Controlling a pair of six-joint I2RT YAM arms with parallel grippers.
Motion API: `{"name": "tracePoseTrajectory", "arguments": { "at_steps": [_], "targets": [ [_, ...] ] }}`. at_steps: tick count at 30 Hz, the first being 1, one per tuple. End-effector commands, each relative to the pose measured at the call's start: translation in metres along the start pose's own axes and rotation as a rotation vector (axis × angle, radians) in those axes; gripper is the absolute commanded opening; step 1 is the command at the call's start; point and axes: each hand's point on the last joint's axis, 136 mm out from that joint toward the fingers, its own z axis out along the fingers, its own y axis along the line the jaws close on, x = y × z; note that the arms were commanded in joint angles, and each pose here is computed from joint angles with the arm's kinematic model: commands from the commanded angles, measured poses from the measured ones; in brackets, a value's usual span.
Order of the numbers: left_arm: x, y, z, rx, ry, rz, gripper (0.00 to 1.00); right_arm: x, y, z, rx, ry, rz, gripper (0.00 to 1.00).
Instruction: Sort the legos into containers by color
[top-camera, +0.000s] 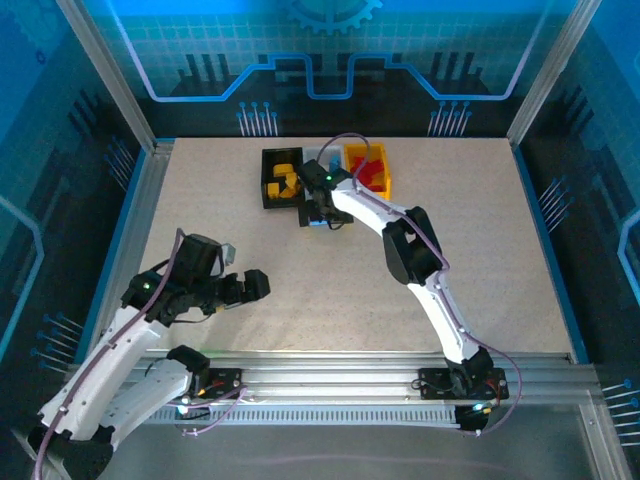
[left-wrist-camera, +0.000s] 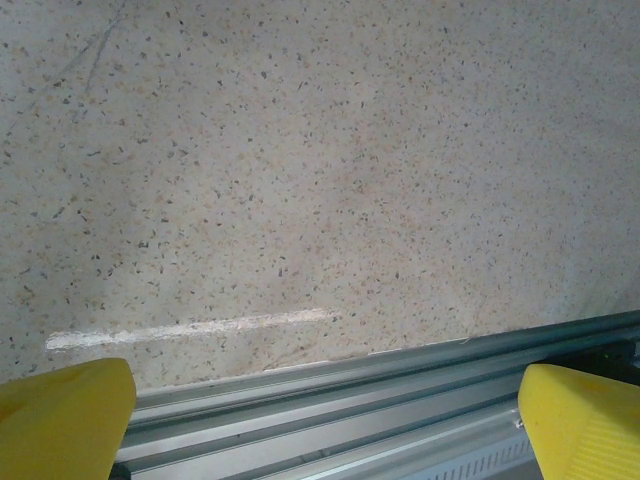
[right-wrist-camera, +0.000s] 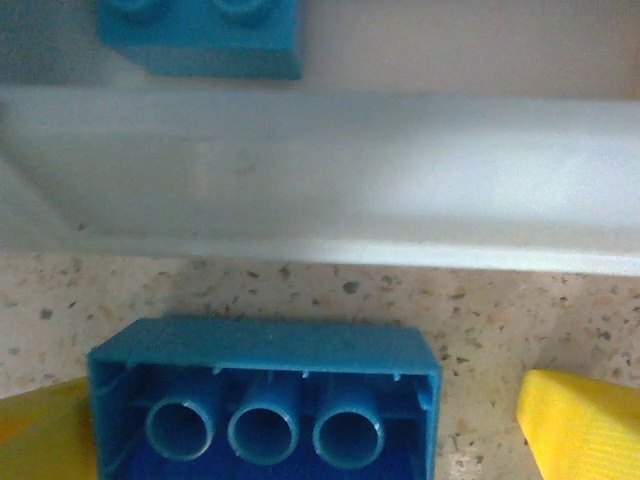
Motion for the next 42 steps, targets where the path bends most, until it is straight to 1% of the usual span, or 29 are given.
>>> {"name": "tracePoseTrajectory", "arguments": {
  "at_steps": [1, 7, 13, 16, 21, 23, 28, 31, 42],
  "targets": [
    [-0.009, -0.010, -0.005, 0.030, -0.024, 0.007, 0.99, 0.006, 0.010, 0.016, -0.033, 0.044, 0.019, 0.98],
    [-0.011, -0.012, -0.005, 0.024, -0.021, 0.012, 0.99, 0.009, 0.014, 0.029, -0.033, 0.063, 0.042, 0.91],
    [-0.010, -0.010, -0.004, 0.020, -0.020, 0.003, 0.99, 0.010, 0.006, 0.028, 0.021, 0.059, 0.037, 0.80],
    [-0.009, -0.009, -0.004, 0.022, -0.021, -0.003, 0.99, 0.010, 0.003, 0.024, 0.038, 0.053, 0.021, 0.74],
    [-0.008, -0.008, -0.003, 0.027, -0.025, -0.009, 0.99, 0.008, 0.000, 0.016, 0.037, 0.031, -0.002, 0.58],
    [-0.009, -0.008, -0.003, 0.028, -0.027, -0.012, 0.99, 0.008, 0.000, 0.010, 0.034, 0.023, -0.004, 0.55],
    [-0.011, -0.010, -0.002, 0.036, -0.033, -0.007, 0.99, 0.010, -0.004, -0.005, 0.026, 0.017, -0.004, 0.55],
    [-0.012, -0.011, 0.001, 0.045, -0.036, -0.006, 0.99, 0.018, -0.005, -0.018, 0.004, 0.028, 0.012, 0.55],
    [-0.025, -0.033, 0.017, 0.130, -0.020, -0.016, 0.99, 0.083, -0.020, -0.076, -0.097, 0.066, 0.060, 0.57]
  ]
}}
